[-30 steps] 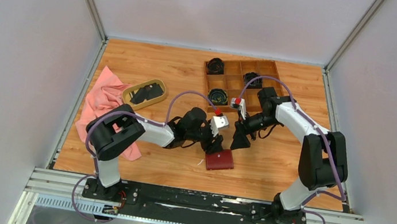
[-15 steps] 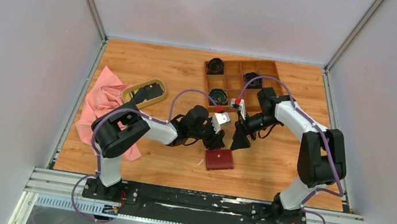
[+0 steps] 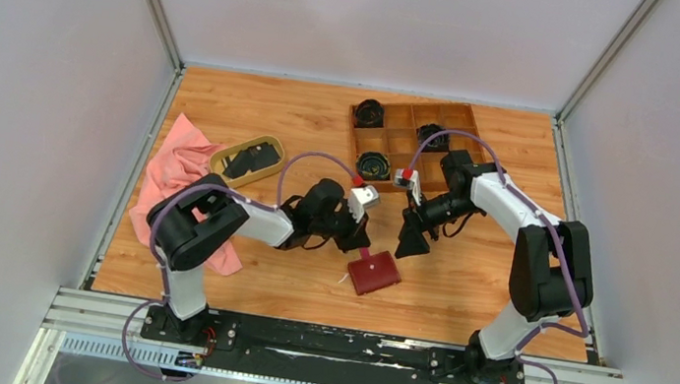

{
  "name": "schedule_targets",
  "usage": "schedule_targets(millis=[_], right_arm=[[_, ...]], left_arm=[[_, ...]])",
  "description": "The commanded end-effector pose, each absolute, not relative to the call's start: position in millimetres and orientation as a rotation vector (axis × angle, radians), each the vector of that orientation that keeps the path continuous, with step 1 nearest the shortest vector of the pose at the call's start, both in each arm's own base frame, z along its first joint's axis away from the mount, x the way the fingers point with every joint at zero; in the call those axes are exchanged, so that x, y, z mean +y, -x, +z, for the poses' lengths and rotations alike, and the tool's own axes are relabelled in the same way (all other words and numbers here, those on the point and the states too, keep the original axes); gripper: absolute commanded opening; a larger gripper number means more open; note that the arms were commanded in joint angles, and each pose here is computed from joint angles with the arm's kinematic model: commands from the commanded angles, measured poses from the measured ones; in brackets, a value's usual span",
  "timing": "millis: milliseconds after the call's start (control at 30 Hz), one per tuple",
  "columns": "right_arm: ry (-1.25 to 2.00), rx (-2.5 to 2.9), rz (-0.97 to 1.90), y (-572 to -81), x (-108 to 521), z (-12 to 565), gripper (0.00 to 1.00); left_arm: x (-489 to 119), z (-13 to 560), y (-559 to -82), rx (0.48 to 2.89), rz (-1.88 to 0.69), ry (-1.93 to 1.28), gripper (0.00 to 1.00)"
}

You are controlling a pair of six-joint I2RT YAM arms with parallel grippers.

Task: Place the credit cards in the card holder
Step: Open the card holder at the center of the board.

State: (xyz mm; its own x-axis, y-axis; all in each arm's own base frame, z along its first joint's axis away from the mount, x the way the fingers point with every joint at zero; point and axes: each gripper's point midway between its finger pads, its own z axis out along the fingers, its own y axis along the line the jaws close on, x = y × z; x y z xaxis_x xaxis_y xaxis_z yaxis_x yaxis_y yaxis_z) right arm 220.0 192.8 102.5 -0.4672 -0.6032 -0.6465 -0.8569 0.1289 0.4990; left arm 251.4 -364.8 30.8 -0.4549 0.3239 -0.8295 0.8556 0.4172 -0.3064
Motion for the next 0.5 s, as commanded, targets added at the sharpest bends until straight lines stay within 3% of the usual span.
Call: schedule_targets(millis=[0,167,467], right_arm=[[1.423,2.1,1.257,-222,190,110,0.72],[1.421,2.096,1.259,-222,191,112,0.72],[1.379,2.078,1.28,-220,203,117,0.76]], left_arm=[[-338,52,-263,2.062,-0.927,-0.698,0.0],[-302,57,-261,2.17,-0.888,-0.223,0.0],[-293,74,-234,2.141,-1.038,0.2,0.0]])
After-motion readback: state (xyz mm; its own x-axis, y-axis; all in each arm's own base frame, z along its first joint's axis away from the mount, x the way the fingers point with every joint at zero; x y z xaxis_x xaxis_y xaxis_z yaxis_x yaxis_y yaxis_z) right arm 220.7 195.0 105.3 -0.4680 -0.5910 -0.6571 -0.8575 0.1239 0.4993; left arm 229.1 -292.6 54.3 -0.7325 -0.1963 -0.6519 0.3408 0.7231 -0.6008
